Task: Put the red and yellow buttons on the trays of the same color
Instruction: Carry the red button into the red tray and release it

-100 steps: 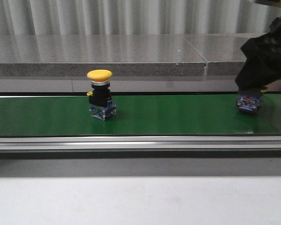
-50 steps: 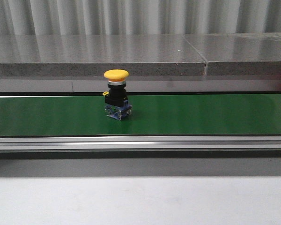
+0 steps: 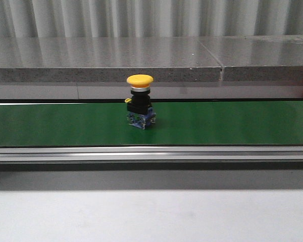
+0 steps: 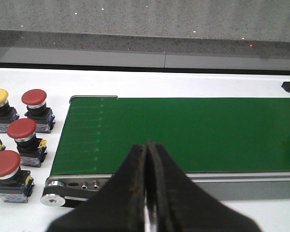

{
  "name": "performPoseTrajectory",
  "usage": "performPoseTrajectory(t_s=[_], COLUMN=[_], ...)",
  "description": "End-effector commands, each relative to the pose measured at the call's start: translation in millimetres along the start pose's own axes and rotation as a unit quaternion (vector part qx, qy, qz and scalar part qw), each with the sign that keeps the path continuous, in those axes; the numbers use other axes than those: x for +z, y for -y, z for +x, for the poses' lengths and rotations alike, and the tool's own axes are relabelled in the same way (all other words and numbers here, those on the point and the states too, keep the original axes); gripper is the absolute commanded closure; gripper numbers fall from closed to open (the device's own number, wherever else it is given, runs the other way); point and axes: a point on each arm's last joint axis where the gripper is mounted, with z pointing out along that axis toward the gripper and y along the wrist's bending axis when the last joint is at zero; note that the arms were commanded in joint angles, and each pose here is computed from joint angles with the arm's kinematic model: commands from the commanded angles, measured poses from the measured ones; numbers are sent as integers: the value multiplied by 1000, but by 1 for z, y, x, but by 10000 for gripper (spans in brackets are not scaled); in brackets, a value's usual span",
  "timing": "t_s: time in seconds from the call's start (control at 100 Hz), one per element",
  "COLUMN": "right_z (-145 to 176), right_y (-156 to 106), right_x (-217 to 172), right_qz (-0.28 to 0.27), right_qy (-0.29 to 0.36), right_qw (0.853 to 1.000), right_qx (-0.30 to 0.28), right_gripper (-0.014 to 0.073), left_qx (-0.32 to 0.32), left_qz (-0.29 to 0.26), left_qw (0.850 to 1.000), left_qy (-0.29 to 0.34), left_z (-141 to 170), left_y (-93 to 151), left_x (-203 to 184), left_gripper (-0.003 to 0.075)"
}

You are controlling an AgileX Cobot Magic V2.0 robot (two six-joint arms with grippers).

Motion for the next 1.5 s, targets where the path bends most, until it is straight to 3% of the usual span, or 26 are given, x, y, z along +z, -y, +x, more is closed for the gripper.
performPoseTrajectory(t_s=[0.0, 0.33, 0.59, 0.66, 0.83, 0.9, 1.22, 1.49], right_z=[-17, 16, 25, 25, 24, 22, -12, -37], right_y=[8, 13, 14, 14, 13, 13, 7, -24], right_x=[-4, 40, 50, 50, 49, 47, 2, -61], right_qz=[31, 35, 38, 37, 36, 37, 22, -58], right_qy=[44, -13, -26, -27, -26, -22, 30, 56], right_qw=[999, 999, 999, 999, 999, 999, 999, 997], right_qx=[9, 16, 17, 17, 17, 17, 11, -6], right_gripper=[411, 411, 395, 324, 8, -73, -58, -58], left_qx=[-6, -6, -6, -6, -6, -6, -6, -6], left_qz=[9, 9, 9, 9, 9, 9, 9, 9], left_qw=[999, 999, 999, 999, 999, 999, 999, 999], left_qy=[44, 44, 44, 44, 44, 44, 44, 44], left_z=[-14, -14, -14, -14, -14, -14, -14, -14], left_y=[2, 2, 2, 2, 2, 2, 2, 2], left_x=[-3, -3, -3, -3, -3, -3, -3, -3], left_gripper=[741, 741, 741, 741, 741, 741, 741, 741])
